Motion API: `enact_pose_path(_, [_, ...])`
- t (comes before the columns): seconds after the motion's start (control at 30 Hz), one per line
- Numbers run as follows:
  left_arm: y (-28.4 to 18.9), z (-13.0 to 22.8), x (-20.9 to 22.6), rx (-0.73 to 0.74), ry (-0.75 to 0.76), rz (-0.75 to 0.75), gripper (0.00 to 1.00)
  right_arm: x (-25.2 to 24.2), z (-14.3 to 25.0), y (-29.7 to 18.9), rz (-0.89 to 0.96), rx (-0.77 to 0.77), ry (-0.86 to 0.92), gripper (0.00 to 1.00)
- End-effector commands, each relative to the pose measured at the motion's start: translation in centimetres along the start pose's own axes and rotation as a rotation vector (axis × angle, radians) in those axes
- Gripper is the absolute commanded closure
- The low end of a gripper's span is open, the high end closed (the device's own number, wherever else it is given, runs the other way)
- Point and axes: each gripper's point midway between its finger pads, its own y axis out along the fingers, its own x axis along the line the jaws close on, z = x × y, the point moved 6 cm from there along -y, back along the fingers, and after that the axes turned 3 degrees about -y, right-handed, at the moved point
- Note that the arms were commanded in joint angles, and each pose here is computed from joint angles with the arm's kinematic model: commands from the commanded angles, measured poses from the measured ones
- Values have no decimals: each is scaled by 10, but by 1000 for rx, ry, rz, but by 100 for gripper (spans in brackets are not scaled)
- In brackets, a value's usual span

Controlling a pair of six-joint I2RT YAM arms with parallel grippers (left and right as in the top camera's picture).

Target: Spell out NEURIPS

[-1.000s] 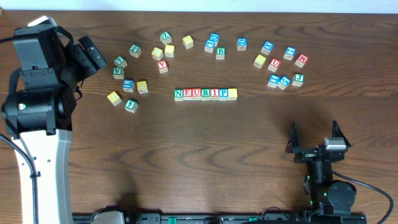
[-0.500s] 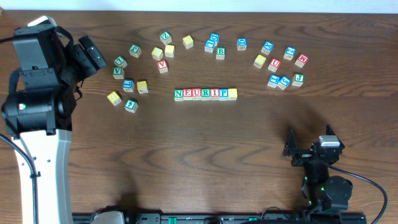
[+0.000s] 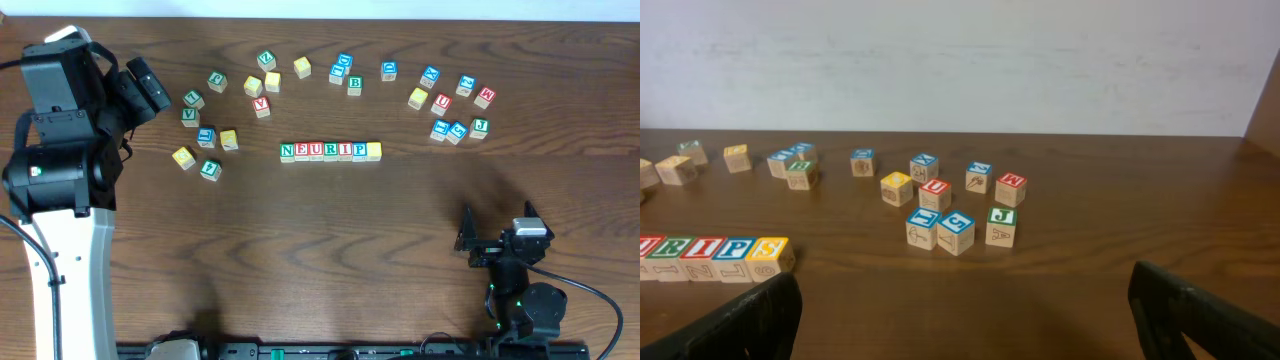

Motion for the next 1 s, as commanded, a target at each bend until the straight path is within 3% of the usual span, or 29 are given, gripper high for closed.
enact_pose_path(0.0, [-1,-3,1,-9,3,-9,2,-1,0,0,1,-2,10,1])
enact_pose_path(0.67, [5,24,12,83,37,-47,2,-1,0,0,1,-2,10,1])
enact_pose_path(0.97, [-14,62,26,-204,198,88,2,-1,0,0,1,-2,10,1])
